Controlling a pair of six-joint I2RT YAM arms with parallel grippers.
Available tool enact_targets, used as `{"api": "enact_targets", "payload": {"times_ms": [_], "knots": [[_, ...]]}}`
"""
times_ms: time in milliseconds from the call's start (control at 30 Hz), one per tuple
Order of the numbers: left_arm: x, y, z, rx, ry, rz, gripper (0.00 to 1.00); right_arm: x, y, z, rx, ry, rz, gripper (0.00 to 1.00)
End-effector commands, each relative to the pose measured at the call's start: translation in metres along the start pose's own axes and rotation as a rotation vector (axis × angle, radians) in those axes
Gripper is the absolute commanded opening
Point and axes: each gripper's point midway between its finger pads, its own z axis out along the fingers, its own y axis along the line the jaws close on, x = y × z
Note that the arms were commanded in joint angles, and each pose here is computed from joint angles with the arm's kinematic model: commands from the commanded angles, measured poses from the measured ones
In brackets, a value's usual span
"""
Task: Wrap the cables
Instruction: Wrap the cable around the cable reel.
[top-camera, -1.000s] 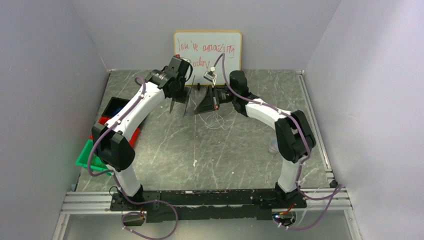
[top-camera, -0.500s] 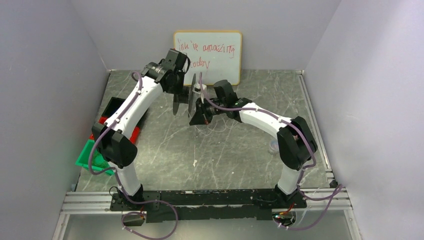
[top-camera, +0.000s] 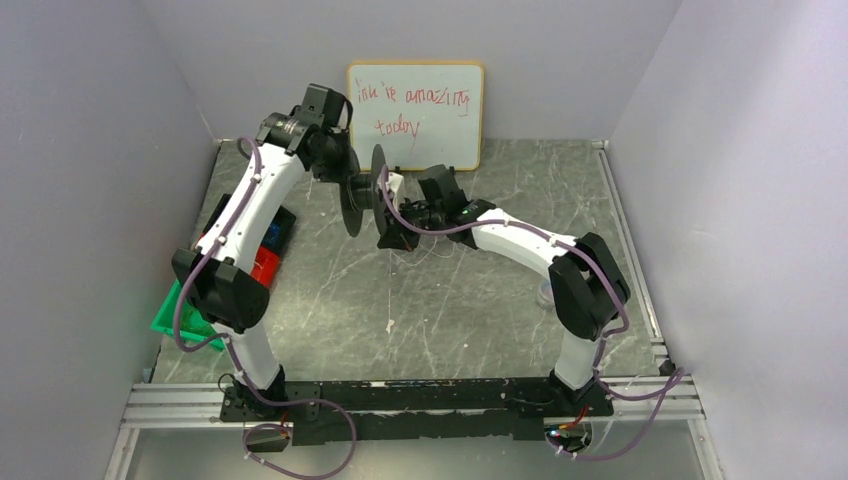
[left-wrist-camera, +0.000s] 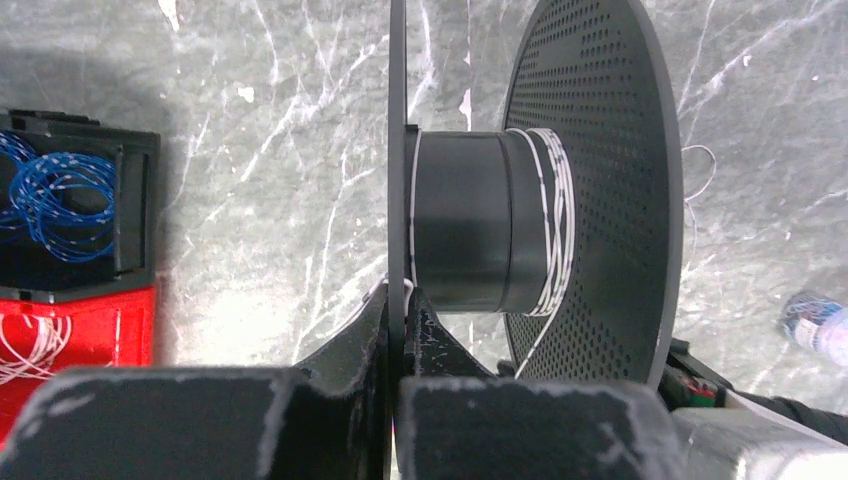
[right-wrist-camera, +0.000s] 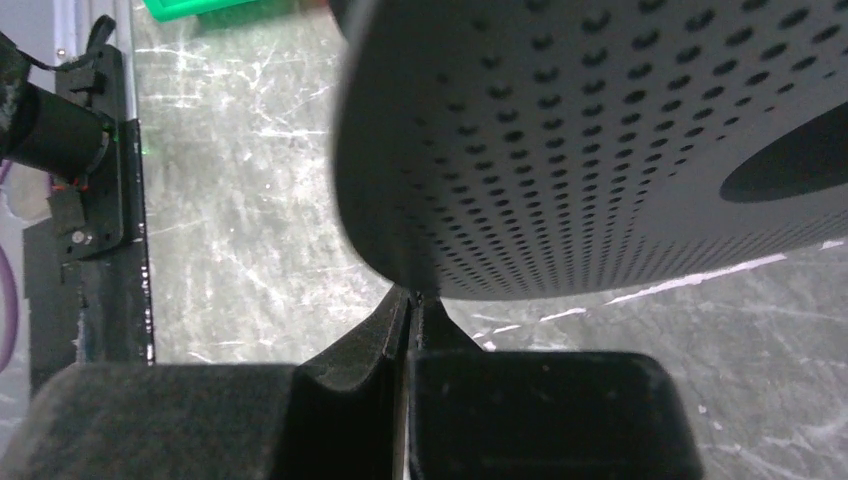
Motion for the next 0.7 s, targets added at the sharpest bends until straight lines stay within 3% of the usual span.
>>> {"api": "enact_targets", "payload": {"times_ms": [0, 233, 667], "knots": [[-0.093, 0.013, -0.075, 0.089, -0.365, -0.159, 0.02, 0.064, 0.018, 0.007, -0.083, 0.197, 0.080, 0.03], [-0.109, 0.031, -0.098, 0.195, -0.396, -0.268, 0.02, 0.071, 0.021, 0.008, -0.116, 0.215, 0.083, 0.03], [-0.119, 0.039, -0.119, 0.253, -0.454, -0.294, 0.02, 0.084, 0.037, 0.012, -0.239, 0.265, 0.125, 0.07]]}}
